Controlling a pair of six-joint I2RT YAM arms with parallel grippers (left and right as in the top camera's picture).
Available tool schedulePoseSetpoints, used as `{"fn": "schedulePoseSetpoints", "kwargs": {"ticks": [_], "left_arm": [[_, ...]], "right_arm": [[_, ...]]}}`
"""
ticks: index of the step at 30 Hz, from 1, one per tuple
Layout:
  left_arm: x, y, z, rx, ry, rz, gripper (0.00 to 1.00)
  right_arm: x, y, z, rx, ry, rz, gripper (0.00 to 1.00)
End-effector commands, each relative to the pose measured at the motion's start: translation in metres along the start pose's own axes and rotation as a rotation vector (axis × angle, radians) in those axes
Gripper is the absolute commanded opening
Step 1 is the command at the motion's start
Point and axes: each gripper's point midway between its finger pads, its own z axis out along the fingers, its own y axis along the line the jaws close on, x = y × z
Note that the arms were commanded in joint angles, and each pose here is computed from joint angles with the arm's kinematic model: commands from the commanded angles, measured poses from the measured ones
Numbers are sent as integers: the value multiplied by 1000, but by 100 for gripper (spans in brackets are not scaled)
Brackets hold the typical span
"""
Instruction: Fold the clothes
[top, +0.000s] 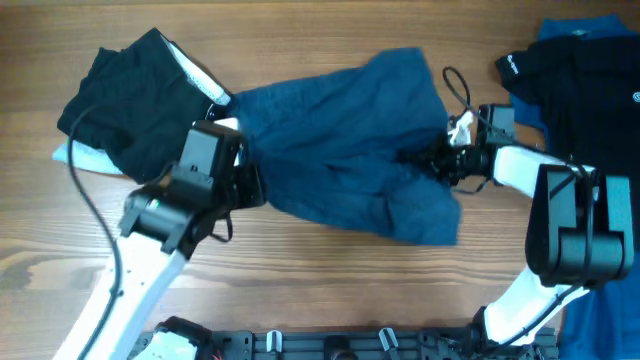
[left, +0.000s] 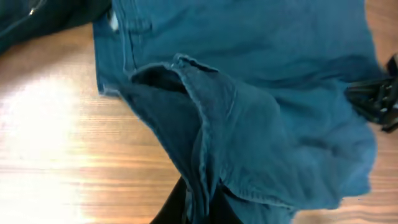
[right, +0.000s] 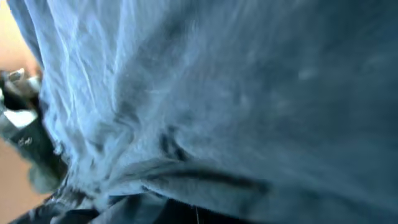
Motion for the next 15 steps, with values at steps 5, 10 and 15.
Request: {"fn": "schedulePoseSetpoints", "kwargs": {"ticks": [5, 10, 15], "left_arm": [[-6, 5, 37, -66, 56, 39, 4], [-6, 5, 35, -63, 53, 39, 4], [-6, 5, 35, -64, 51, 39, 4]], "right_arm": [[-31, 42, -54, -8, -58, -234, 38], [23, 31, -124, 163, -2, -92, 44], [93, -22, -130, 364, 164, 82, 46]]}}
